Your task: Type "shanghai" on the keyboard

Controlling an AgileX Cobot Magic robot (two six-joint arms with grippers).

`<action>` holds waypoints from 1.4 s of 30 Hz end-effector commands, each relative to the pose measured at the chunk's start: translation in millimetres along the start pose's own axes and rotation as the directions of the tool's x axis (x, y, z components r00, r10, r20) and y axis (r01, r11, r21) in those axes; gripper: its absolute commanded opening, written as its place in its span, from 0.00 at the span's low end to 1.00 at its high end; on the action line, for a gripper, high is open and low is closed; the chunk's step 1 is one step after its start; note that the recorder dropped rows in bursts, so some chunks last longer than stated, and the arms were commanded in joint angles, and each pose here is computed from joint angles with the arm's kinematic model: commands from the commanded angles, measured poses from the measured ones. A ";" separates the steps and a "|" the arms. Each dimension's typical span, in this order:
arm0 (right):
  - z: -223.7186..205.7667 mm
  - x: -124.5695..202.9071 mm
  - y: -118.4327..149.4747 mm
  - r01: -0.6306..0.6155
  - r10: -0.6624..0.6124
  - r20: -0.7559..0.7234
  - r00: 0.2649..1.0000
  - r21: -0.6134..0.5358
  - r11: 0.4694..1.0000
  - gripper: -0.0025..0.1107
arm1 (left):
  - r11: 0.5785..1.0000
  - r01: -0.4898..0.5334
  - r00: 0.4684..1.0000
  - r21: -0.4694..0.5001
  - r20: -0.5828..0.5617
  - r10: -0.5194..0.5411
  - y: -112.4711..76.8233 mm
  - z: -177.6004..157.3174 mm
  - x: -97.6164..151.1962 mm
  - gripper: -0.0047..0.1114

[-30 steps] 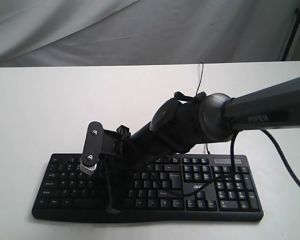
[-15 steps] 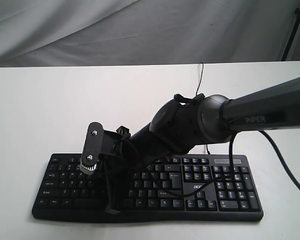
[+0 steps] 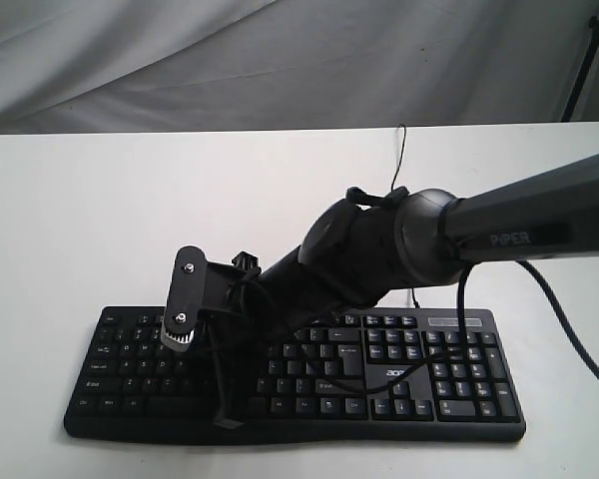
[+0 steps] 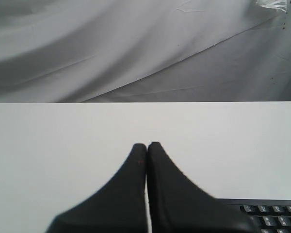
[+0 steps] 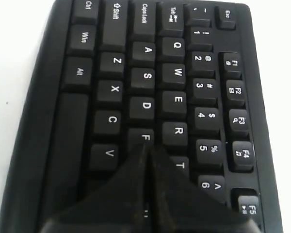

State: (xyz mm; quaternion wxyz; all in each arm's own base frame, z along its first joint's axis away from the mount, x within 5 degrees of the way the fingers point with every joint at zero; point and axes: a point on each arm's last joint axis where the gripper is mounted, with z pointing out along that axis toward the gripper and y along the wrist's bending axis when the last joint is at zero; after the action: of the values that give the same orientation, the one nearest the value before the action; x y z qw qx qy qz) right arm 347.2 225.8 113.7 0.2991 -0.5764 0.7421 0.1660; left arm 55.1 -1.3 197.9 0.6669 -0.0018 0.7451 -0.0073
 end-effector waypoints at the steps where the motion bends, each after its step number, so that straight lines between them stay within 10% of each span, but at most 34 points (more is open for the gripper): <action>1: 1.8 -0.8 0.3 0.019 -0.019 -0.001 1.000 -0.004 1.000 0.02 | 1.000 0.005 1.000 0.005 -0.004 -0.005 -0.3 0.3 0.3 0.05; 42: -17.2 -9.3 -0.9 0.040 -0.040 -0.017 0.999 0.000 0.999 0.02 | 1.000 0.005 1.000 0.005 -0.004 -0.005 -0.3 0.3 0.3 0.05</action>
State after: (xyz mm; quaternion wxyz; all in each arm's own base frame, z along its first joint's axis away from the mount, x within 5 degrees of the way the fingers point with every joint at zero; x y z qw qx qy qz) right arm 344.5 223.5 128.2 0.2942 -0.5896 0.7355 0.1578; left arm 55.1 -1.3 197.9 0.6669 -0.0018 0.7451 -0.0073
